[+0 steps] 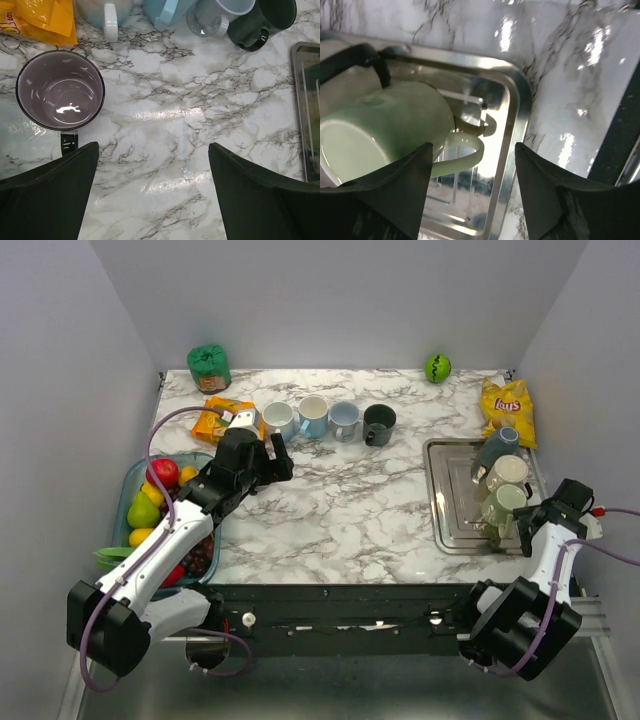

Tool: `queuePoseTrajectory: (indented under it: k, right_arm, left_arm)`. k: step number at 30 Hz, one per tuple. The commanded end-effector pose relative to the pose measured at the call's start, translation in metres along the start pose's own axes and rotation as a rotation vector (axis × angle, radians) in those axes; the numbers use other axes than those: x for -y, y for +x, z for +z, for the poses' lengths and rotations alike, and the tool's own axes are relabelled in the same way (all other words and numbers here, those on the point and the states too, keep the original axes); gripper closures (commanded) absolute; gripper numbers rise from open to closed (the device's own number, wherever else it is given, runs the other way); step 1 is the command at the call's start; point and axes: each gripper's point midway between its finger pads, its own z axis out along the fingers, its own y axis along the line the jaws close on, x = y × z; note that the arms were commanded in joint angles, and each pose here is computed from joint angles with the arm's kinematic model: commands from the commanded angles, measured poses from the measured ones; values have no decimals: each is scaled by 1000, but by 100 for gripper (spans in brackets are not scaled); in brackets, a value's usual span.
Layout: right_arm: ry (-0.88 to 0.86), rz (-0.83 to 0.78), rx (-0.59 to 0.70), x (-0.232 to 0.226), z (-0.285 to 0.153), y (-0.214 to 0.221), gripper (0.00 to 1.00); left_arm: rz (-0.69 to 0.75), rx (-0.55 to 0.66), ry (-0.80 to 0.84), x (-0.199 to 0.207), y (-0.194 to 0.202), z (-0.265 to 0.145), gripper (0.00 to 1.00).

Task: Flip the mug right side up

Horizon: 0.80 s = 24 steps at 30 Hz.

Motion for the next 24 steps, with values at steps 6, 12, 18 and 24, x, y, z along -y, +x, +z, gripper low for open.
queuePoseTrajectory:
  k: [6, 12, 18, 24]
  right_arm:
    - [-240, -87, -202, -30, -14, 50, 36]
    - [-193, -108, -150, -26, -30, 43, 36]
    - [-213, -170, 53, -31, -61, 0, 33]
    - [-332, -370, -26, -55, -66, 14, 29]
  left_arm:
    - [-27, -5, 30, -3, 4, 9, 1]
    - [-38, 0, 32, -5, 2, 8, 1]
    - [-57, 12, 40, -5, -2, 5, 1]
    - [-83, 24, 59, -5, -7, 4, 1]
